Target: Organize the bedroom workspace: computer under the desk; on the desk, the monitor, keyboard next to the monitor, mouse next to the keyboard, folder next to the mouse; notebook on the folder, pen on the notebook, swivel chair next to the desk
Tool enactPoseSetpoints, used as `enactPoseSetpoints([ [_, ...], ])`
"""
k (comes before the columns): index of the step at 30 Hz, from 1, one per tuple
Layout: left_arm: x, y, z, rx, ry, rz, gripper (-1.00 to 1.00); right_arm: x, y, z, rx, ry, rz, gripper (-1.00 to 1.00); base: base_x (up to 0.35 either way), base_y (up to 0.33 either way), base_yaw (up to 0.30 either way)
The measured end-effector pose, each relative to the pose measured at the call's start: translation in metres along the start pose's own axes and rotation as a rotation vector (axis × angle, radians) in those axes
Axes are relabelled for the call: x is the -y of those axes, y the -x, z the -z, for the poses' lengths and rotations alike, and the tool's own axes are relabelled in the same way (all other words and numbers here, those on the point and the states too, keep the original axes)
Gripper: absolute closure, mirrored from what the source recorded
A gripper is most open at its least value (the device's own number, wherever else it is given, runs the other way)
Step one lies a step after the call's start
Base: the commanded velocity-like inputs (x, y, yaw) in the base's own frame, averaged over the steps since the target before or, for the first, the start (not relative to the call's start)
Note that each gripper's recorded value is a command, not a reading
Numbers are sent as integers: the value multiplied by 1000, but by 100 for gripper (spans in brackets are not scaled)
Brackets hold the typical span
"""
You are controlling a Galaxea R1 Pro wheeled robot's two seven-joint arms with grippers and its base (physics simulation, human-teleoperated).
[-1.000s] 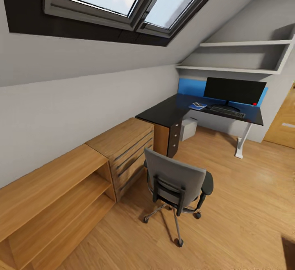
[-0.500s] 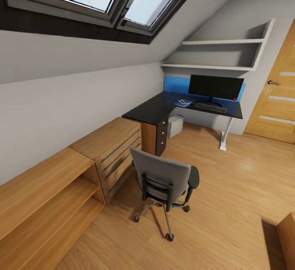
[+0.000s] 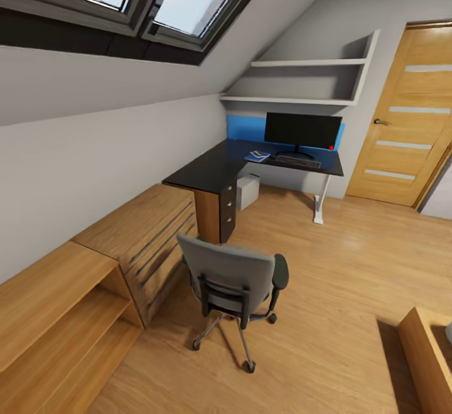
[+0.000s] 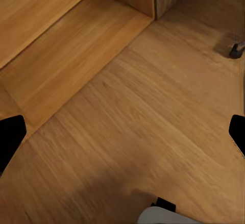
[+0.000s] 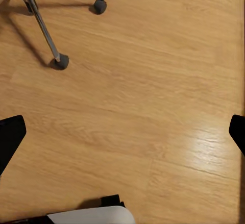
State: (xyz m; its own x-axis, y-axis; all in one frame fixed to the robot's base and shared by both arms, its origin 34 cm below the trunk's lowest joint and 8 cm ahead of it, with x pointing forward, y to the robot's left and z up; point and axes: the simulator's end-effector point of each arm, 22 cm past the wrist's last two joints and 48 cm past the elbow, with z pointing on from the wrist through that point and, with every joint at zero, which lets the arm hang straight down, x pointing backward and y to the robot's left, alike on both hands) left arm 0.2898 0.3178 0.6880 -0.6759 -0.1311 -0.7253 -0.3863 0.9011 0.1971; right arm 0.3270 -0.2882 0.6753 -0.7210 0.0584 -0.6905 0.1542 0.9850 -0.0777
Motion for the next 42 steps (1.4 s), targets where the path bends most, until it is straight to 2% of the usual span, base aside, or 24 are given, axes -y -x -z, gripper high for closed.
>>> enactPoseSetpoints([
  [10, 0, -1, 0, -4, 1, -2, -100, 0, -1, 0, -4, 0, 1, -100, 236, 47, -261],
  [26, 0, -4, 1, -10, -1, -5, -100, 0, -4, 0, -10, -1, 2, -100, 17, 14, -263],
  [42, 0, -6, 1, -16, -2, -9, -100, 0, -6, 1, -17, -1, 3, -100, 0, 258, -267],
])
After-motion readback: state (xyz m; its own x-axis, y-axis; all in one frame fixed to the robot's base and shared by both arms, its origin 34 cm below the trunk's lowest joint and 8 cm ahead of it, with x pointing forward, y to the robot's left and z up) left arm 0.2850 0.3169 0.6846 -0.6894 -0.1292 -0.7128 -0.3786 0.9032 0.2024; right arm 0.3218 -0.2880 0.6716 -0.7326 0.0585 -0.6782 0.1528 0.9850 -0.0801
